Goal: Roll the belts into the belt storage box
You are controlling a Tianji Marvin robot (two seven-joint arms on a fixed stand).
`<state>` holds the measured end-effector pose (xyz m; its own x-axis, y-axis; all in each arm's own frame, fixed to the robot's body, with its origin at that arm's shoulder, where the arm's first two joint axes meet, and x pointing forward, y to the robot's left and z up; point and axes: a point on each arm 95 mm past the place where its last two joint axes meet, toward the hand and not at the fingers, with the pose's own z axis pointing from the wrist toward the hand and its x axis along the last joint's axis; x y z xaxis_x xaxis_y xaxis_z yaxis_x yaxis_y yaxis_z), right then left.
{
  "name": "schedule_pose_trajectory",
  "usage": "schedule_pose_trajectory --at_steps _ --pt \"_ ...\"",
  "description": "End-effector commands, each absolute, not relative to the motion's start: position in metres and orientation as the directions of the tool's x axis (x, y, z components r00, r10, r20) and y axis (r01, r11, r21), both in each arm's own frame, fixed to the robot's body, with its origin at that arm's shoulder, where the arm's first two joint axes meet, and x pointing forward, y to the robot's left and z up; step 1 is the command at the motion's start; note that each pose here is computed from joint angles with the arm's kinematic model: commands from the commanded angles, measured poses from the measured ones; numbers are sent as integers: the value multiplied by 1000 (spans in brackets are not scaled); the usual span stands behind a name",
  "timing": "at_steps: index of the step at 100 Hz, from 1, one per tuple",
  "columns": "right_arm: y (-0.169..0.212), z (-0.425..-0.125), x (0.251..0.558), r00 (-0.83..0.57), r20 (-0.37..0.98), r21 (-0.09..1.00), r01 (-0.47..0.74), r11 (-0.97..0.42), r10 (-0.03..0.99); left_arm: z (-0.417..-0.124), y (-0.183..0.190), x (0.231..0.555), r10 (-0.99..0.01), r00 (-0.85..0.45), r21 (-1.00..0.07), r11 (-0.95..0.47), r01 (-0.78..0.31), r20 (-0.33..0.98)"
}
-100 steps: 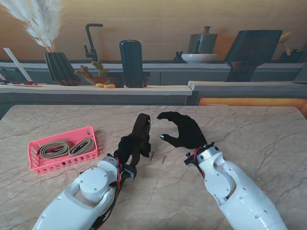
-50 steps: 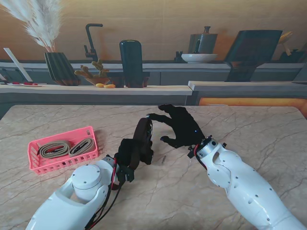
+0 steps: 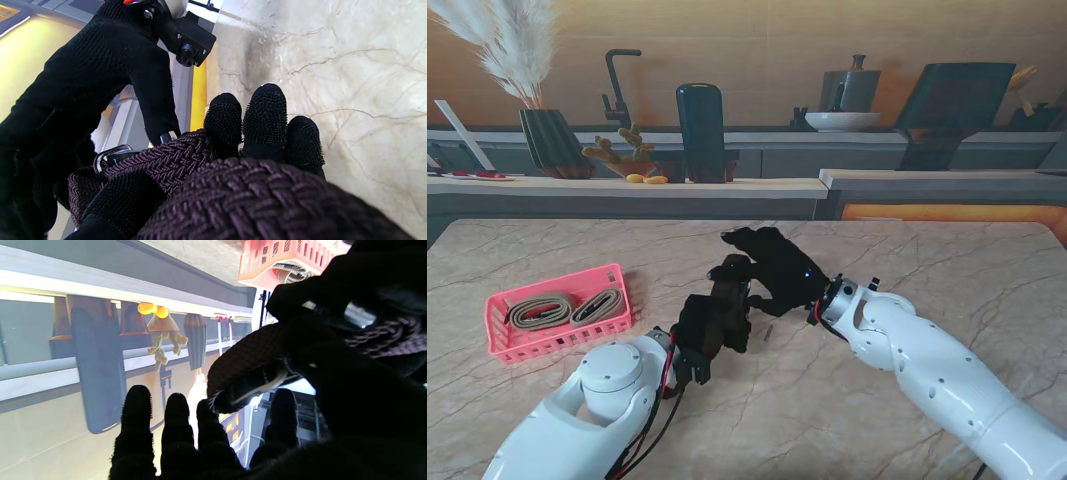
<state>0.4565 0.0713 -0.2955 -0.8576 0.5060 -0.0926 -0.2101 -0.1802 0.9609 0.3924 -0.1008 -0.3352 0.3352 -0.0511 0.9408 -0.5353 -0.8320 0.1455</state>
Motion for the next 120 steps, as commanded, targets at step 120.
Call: schedule_pose_trajectory --at_steps 120 --pt "92 -306 474 -883 -70 983 -139 -117 464 -333 -106 385 -40 374 172 -839 -516 927"
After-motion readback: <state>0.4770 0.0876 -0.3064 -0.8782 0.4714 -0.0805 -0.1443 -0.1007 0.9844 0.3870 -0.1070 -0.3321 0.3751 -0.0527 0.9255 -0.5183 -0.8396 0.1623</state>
